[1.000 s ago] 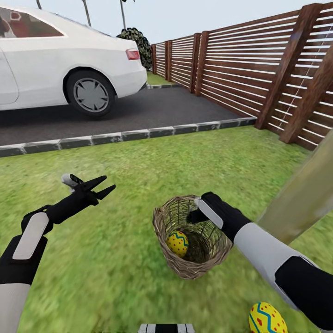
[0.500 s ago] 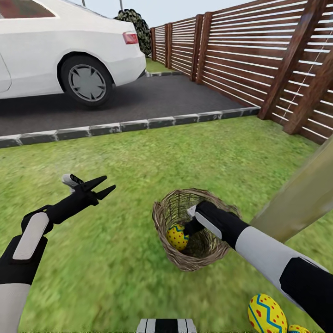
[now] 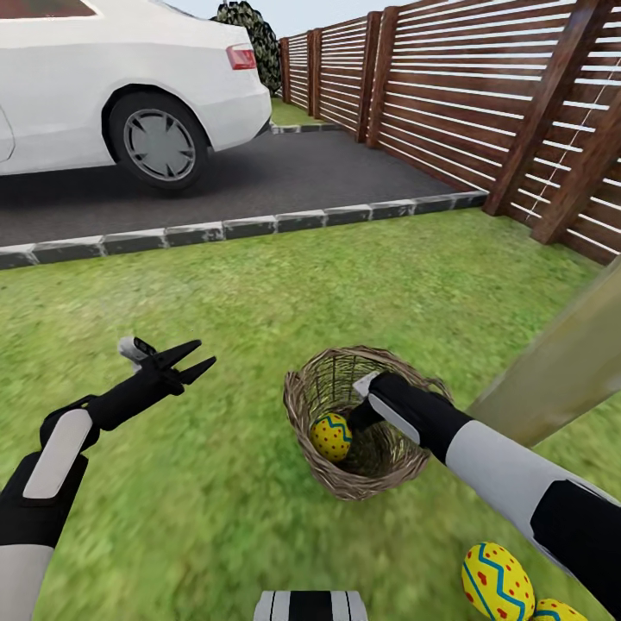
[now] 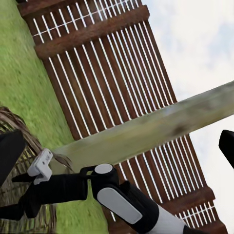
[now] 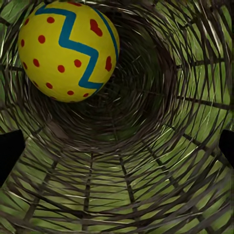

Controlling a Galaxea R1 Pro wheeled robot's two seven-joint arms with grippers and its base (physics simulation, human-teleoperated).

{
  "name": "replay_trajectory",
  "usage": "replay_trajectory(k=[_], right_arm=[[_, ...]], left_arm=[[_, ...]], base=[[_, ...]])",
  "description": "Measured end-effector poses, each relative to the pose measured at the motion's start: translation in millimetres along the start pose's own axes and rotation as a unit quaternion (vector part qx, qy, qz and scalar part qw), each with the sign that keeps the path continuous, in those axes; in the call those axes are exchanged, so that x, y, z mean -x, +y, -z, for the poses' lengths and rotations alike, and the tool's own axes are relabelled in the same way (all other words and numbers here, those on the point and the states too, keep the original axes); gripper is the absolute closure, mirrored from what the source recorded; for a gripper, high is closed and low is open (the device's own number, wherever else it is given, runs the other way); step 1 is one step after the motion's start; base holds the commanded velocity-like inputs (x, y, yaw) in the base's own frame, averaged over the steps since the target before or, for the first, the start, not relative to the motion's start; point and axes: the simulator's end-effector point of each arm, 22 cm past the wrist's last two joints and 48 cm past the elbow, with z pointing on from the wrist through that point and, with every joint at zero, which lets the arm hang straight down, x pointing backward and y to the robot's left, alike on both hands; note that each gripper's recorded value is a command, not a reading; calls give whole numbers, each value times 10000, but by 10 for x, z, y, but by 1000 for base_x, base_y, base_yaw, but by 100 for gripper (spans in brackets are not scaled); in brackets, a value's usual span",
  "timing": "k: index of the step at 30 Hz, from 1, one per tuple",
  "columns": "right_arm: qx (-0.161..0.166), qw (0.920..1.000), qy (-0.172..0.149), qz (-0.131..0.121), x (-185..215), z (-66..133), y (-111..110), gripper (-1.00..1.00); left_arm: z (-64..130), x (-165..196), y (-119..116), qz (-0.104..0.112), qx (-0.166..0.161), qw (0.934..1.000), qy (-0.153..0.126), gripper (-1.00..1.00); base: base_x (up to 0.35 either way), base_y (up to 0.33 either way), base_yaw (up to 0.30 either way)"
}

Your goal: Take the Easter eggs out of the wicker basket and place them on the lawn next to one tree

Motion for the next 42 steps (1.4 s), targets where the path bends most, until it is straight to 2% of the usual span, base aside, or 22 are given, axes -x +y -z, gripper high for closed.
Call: replay_trajectory(k=[18, 19, 21, 27, 42], right_arm=[[170, 9996, -205, -28, -5, -411, 128, -100], [186, 9926, -1190, -153, 420, -373, 128, -100], [229, 9906, -1336, -177, 467, -406, 152, -100], [313, 9904, -1336, -184, 434, -535, 218, -100], [450, 9928, -1089, -217, 223, -893, 328, -100]], left_arm=[[36, -110, 448, 291, 214, 9993, 28, -100], [39, -117, 472, 307, 225, 9993, 30, -100], [44, -129, 522, 340, 250, 9991, 33, -100], [58, -173, 666, 436, 316, 9985, 42, -100], [111, -289, 1032, 682, 496, 9964, 62, -100]], base=[[0, 0, 0], [0, 0, 0], [0, 0, 0], [0, 0, 0], [0, 0, 0]])
